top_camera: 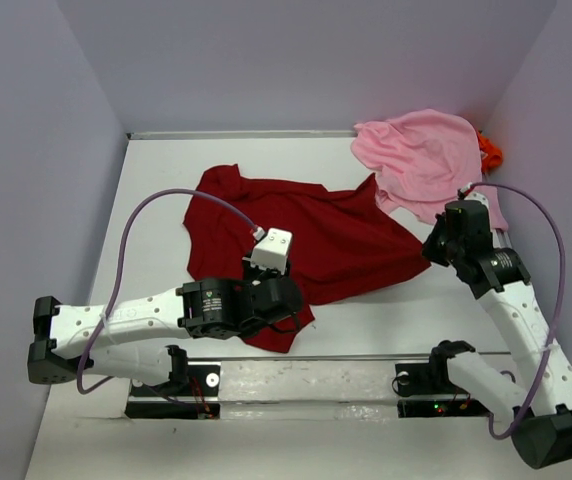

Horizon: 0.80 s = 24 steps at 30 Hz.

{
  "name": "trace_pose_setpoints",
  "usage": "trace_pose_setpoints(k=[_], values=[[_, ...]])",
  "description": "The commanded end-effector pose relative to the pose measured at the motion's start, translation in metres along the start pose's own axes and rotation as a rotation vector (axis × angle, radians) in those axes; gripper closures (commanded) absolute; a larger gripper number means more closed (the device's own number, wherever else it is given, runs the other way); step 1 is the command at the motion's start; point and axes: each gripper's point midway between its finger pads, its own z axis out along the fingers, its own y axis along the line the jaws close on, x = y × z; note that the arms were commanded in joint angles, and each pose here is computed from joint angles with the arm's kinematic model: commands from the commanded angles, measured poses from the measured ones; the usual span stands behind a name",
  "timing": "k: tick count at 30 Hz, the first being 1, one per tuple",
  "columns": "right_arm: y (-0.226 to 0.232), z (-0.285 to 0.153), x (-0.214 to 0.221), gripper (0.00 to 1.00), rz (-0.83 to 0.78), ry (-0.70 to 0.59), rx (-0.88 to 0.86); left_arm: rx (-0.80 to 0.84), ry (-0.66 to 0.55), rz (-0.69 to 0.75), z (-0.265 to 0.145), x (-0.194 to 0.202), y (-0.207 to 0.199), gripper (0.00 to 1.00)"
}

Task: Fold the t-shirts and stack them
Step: Fold the tshirt

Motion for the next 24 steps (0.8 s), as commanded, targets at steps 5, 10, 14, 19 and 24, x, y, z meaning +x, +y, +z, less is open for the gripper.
trace_pose_setpoints(k=[5, 10, 14, 19, 24], values=[[0.025, 0.017, -0.004, 0.96, -0.016, 0.053, -0.064, 0.032, -0.02, -0.037, -0.007, -0.014, -0.003, 0.53], [0.041, 0.036, -0.024, 1.0, -0.037, 0.037, -0.072, 0.041, -0.014, -0.046, -0.009, -0.011, -0.001, 0.53], [0.063, 0.067, -0.039, 1.0, -0.029, 0.057, -0.081, 0.041, 0.004, -0.036, -0.005, -0.002, -0.002, 0.53], [0.091, 0.058, -0.081, 1.0, -0.017, -0.009, -0.151, 0.061, 0.036, -0.014, 0.003, 0.012, -0.011, 0.55], [0.094, 0.053, -0.095, 1.0, -0.038, -0.04, -0.149, 0.118, 0.185, 0.091, 0.02, 0.066, -0.032, 0.59]])
